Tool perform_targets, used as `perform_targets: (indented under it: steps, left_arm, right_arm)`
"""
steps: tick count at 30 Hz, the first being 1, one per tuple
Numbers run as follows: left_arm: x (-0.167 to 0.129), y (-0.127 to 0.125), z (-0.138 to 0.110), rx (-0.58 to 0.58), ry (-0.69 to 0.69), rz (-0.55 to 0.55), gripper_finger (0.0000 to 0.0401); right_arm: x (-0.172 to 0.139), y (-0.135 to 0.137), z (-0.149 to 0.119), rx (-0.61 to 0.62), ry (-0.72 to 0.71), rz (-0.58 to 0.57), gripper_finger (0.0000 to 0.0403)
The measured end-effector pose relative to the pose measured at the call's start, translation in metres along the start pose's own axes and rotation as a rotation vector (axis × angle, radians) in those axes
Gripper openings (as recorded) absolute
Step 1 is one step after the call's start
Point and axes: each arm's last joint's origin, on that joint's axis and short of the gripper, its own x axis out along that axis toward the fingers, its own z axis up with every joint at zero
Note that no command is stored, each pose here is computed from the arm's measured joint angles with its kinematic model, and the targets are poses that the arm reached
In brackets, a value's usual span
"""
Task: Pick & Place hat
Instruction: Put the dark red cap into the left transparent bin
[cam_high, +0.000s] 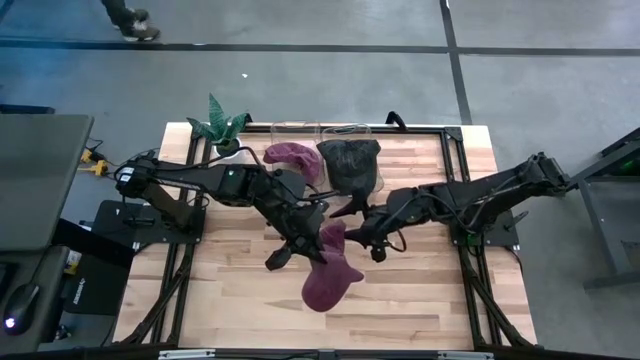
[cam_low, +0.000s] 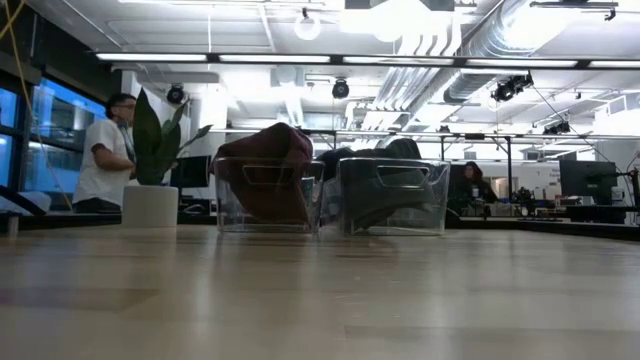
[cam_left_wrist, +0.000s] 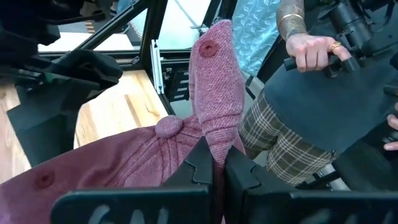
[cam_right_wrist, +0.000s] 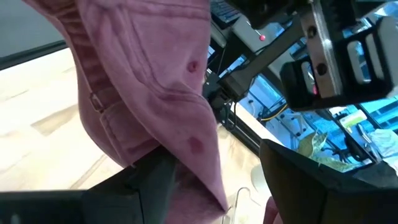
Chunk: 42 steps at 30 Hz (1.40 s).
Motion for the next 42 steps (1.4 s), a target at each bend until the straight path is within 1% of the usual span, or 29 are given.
perform_targets:
  steps: [7, 10, 17, 27, 33, 40, 42]
  left_arm:
    - [0.000, 0.000, 0.002, -0.004, -0.022, -0.003, 0.0000]
    - [0.000, -0.001, 0.004, 0.004, -0.037, -0.006, 0.0000]
    - [0.000, -0.002, 0.010, 0.035, -0.097, -0.015, 0.0000]
    - [-0.001, -0.002, 0.012, 0.035, -0.112, -0.015, 0.0000]
    - [-0.001, -0.002, 0.012, 0.033, -0.113, -0.006, 0.0000]
    - [-0.001, -0.001, 0.012, 0.008, -0.117, 0.008, 0.0000]
    - [-0.001, -0.001, 0.012, -0.023, -0.122, 0.028, 0.0000]
  right_arm:
    - [0.000, 0.000, 0.000, 0.015, 0.000, 0.000, 0.0226]
    - [0.000, 0.000, 0.000, 0.017, 0.005, -0.005, 0.0215]
    - [0.000, 0.003, -0.003, 0.011, 0.031, 0.032, 0.0160]
    - [0.000, 0.001, -0.003, 0.012, 0.035, 0.005, 0.0081]
    - [0.000, 0.001, -0.004, 0.010, 0.054, -0.006, 0.0011]
    - [0.000, 0.001, -0.004, 0.036, 0.057, -0.007, 0.0003]
    - [0.000, 0.002, -0.005, 0.042, 0.064, -0.006, 0.0003]
